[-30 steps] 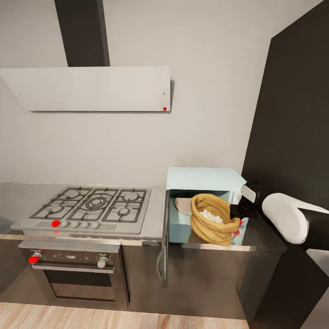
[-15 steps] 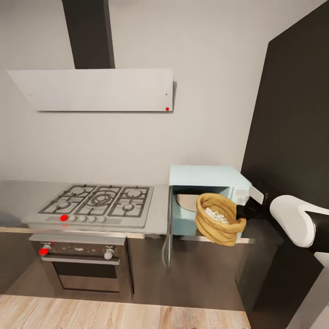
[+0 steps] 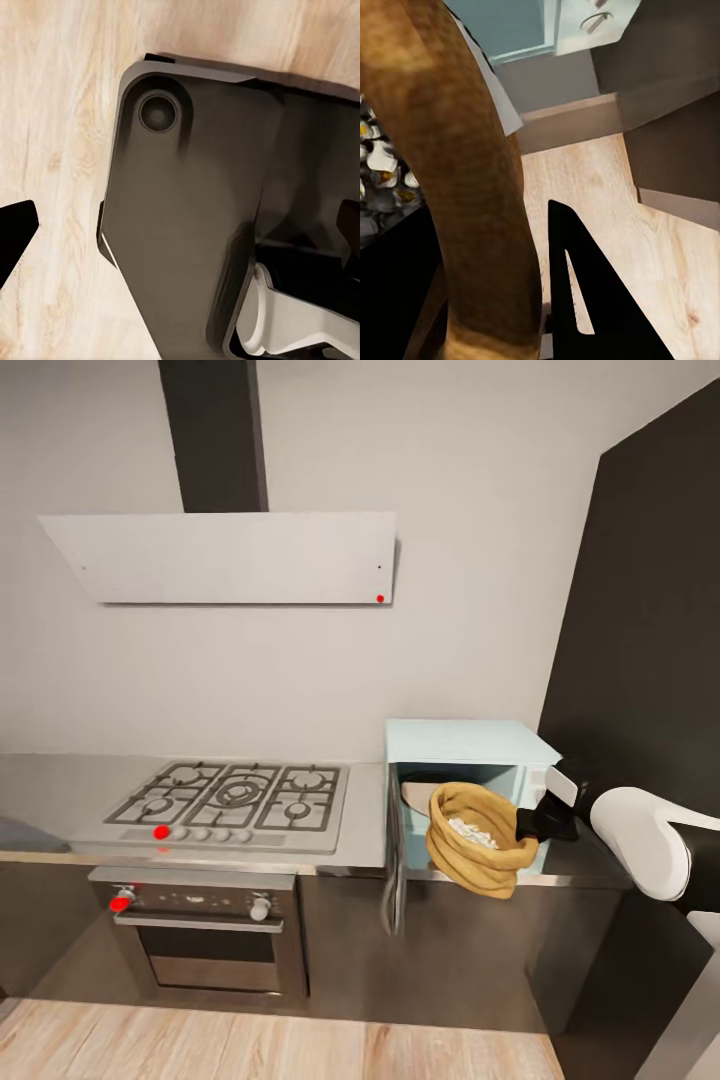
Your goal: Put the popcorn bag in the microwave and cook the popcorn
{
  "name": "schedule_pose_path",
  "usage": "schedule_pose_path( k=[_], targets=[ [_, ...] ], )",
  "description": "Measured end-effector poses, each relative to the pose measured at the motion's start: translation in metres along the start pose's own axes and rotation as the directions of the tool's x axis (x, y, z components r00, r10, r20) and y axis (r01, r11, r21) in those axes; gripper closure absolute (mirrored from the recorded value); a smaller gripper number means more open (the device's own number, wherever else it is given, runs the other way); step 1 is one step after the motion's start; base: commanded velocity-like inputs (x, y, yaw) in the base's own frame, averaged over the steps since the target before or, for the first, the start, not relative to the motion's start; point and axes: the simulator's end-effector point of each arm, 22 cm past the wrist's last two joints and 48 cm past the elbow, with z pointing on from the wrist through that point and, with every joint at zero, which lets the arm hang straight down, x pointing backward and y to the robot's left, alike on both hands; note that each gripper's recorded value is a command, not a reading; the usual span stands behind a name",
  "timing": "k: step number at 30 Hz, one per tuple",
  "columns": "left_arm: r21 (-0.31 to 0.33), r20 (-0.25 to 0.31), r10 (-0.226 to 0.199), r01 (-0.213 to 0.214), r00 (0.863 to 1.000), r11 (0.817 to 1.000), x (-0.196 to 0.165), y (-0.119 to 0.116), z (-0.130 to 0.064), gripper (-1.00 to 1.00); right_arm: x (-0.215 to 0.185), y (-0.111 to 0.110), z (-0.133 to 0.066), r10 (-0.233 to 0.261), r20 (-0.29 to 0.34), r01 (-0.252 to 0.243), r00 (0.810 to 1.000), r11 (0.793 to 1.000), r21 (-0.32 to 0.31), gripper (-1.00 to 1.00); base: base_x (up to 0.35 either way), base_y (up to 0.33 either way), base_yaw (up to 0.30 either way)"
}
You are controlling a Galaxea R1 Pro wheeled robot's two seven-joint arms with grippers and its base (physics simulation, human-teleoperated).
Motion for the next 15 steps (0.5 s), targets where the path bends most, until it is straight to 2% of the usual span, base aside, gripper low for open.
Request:
schedule_pose_path(
  k=[7,15],
  targets=[
    [0.0,0.001,0.0,0.0,1.0,1.0,-0.0002,0.0,0.0,-1.0,0.0001,-0.0006,0.0,0.0,0.0,0.0,1.0,1.0,0.002,1.0,0.0,0.016,-0.156],
    [0.0,0.001,0.0,0.0,1.0,1.0,-0.0003,0.0,0.0,-1.0,0.0001,-0.0005,-0.0001,0.002,0.0,-0.002,1.0,1.0,0.003,1.0,0.0,0.0,-0.018]
  ],
)
